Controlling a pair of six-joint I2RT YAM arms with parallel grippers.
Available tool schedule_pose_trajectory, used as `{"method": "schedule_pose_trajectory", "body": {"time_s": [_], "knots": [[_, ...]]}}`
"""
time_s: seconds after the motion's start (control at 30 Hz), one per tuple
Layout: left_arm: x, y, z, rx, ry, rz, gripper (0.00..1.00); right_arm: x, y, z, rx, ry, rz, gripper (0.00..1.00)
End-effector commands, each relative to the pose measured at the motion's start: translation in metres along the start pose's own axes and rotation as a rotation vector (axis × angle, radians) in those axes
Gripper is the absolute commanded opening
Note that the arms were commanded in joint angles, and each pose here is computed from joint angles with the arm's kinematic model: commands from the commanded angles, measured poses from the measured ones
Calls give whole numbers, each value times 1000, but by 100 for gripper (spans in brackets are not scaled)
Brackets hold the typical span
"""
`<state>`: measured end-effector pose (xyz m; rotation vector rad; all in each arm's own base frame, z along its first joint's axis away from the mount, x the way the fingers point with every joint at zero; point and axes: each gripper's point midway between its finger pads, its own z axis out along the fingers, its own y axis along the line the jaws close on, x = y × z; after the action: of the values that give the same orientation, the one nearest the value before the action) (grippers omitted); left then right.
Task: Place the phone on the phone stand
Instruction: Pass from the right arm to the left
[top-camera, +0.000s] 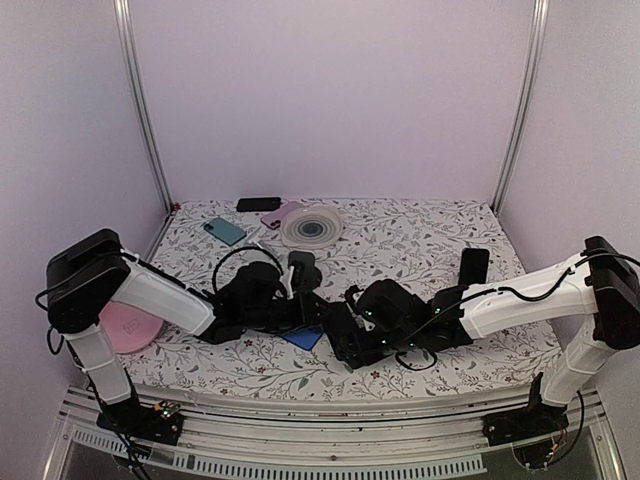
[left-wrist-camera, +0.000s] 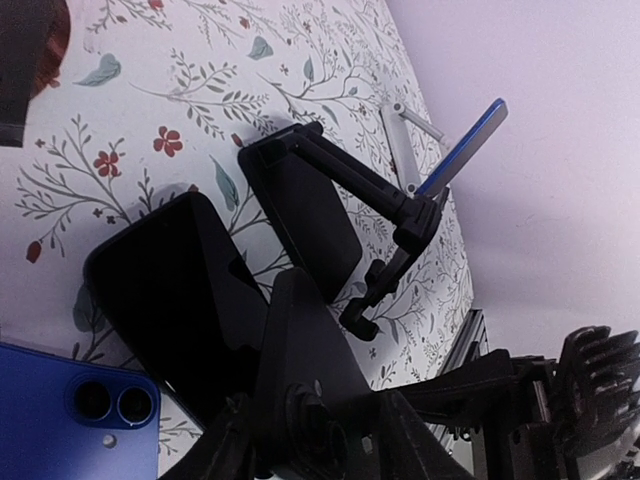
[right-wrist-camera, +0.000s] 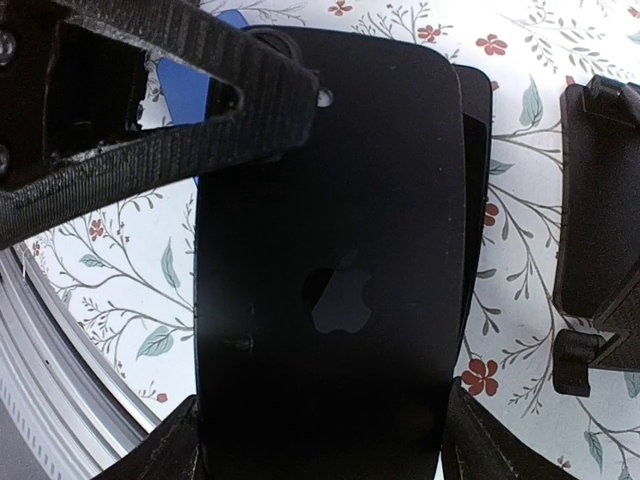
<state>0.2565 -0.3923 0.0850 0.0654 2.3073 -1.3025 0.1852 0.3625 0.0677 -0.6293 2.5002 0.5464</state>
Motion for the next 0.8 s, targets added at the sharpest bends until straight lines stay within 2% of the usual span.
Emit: {"method": "schedule_pose_trajectory", "body": {"time_s": [0.0,0.1,0.27,0.4,0.53,0.6,0.7,0.77], "knots": [[-5,-20,5,67,-10,-16,39,-32,21,-9,-54,-107,-3,52],[-7,-20,2,63,-20,-22,29,-36,24,-9,-59,-116,-8,52],[-8,-24,1,78,-19,-22,0,-37,25,-9,-62,-120,-12,52],[-11,-29,-1,96,-25,-19,0,-39,27,-10,-68,-123,-13,57],[-17,-35,-10,105,-50,-2,0,-41,27,-15,-76,-136,-12,82],[-22,-41,-17,121,-71,15,0,-44,30,-20,-96,-150,-12,91],[-31,-53,-31,153,-111,46,0,-50,36,-31,-142,-182,-17,98],[-38,-63,-41,175,-144,66,0,-54,40,-40,-172,-208,-16,99]]}}
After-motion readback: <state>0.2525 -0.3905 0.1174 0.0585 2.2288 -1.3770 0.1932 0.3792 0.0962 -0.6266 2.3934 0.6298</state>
